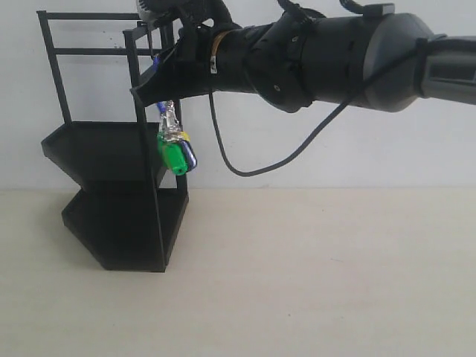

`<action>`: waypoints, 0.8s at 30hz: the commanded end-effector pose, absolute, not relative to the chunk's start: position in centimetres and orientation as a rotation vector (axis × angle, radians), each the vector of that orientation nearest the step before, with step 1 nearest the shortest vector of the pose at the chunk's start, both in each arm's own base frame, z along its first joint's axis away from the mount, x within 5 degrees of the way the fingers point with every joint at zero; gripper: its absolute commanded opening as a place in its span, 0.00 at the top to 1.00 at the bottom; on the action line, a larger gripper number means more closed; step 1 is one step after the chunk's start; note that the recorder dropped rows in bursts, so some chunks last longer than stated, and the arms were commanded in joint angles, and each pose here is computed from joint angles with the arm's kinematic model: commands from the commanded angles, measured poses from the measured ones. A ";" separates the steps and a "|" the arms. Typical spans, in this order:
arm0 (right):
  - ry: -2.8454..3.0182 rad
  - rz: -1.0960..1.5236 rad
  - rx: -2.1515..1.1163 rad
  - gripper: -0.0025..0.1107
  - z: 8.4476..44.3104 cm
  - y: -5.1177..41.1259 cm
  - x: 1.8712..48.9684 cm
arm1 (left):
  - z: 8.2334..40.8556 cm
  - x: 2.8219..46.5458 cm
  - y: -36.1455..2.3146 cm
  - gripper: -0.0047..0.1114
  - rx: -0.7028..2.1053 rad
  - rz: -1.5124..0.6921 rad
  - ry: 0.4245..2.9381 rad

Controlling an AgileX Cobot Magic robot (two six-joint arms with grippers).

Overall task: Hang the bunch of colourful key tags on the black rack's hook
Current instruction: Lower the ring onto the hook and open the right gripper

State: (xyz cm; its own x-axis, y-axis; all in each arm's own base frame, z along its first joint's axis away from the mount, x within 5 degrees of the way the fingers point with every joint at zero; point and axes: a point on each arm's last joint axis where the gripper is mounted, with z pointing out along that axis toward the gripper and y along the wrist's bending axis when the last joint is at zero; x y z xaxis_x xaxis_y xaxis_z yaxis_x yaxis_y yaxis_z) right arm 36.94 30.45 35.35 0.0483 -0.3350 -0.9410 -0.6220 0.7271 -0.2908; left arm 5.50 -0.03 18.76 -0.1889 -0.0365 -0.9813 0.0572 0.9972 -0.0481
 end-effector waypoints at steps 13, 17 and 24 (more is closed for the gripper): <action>1.657 0.231 -0.762 0.57 35.7 29.6 36.6 | 18.9 5.5 -0.1 0.92 0.017 -0.097 1.757; 1.730 0.182 -0.764 0.57 35.1 29.2 36.7 | 18.9 5.5 -0.1 0.92 0.017 -0.097 1.757; 1.772 0.154 -0.758 0.57 36.4 28.6 35.3 | 18.9 5.5 -0.1 0.92 0.017 -0.097 1.757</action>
State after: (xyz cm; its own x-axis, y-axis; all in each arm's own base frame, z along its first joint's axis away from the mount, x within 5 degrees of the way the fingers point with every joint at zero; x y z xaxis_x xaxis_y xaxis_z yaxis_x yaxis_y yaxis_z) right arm 36.38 29.00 34.76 -0.1628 -0.4197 -0.8929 -0.5653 0.7814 -0.2643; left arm 5.50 -0.03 18.76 -0.1889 -0.0365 -0.9813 0.0572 0.9972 -0.0481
